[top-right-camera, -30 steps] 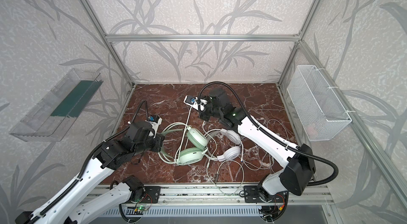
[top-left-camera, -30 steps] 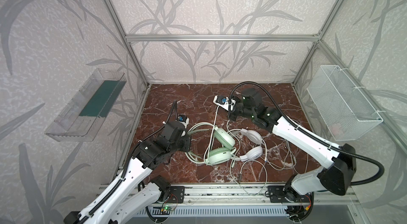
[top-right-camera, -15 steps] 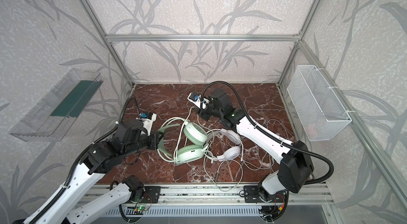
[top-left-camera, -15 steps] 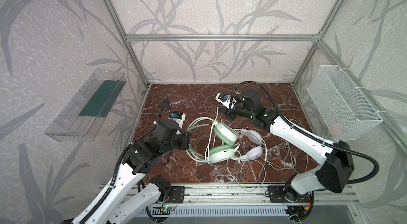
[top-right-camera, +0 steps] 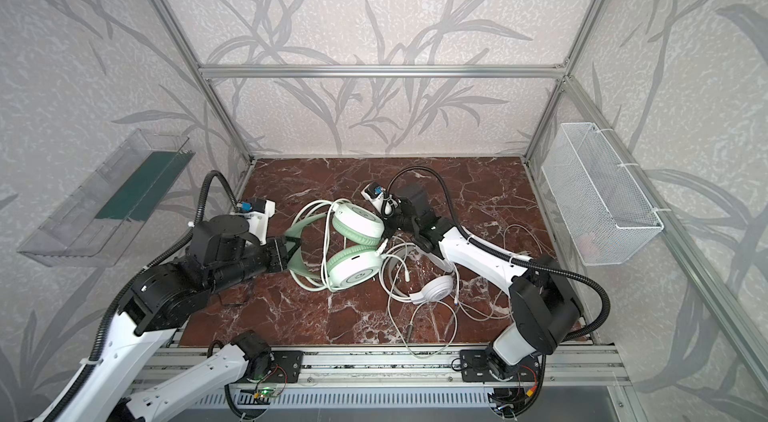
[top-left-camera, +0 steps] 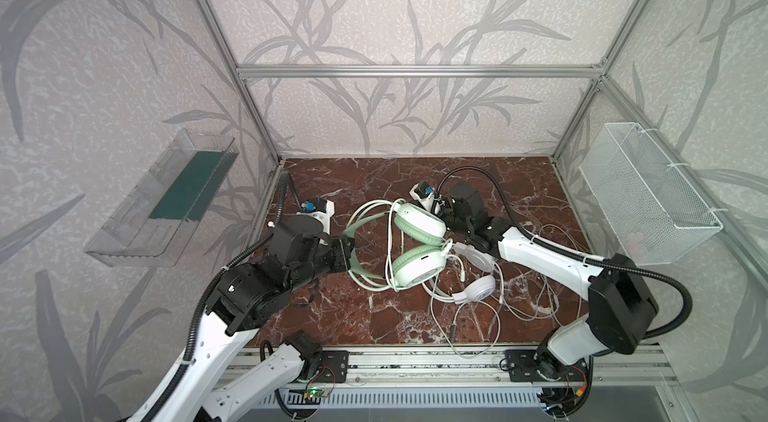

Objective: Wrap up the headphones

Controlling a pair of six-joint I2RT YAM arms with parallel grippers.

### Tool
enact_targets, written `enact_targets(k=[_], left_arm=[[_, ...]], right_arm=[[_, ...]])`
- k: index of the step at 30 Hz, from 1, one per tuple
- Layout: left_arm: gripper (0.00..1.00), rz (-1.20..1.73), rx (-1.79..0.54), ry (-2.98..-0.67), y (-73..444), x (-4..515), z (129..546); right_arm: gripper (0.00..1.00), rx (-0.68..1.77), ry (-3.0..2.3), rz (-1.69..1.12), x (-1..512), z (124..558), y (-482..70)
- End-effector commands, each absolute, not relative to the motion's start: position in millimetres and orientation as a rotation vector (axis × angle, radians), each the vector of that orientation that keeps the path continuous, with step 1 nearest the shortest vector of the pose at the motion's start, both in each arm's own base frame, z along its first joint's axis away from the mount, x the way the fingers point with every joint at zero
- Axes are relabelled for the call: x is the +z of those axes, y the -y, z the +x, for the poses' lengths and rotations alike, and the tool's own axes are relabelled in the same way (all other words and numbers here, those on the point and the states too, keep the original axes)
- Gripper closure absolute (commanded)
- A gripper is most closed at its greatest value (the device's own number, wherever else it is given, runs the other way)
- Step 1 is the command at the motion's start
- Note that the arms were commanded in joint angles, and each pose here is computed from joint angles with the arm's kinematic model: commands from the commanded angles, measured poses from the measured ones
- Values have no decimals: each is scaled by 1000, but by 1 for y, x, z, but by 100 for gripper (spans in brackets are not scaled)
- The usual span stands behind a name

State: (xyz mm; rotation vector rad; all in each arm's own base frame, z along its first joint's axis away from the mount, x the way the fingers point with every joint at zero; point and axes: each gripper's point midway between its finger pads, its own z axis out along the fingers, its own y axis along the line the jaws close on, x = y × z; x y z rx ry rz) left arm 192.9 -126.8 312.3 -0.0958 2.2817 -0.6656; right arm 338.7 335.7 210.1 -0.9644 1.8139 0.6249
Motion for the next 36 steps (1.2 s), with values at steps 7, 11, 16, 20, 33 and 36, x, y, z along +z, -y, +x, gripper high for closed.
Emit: enact_targets(k=[7,11,16,20,33,36], left_arm=[[100,-280,-750,-2083,113,369,201],[100,-287,-745,-2055,112,380,204],[100,-279,-773,-2025,117,391,209],[100,-269,-775,-2025,120,394,211],[100,-300,-755,-1981,114,404,216],[100,-305,-765,-1977,116,403,218]], right_arm=[[9,714,-1878,-747,196,331,-318],[9,741,-1954,-731,172,321,-313],[9,748,-2010,-702,149,313,-305],[9,801,-2025,-706,139,305,-307],[22,831,-2048,-662,117,287,-323],[28,841,-2057,-670,110,282,-332]])
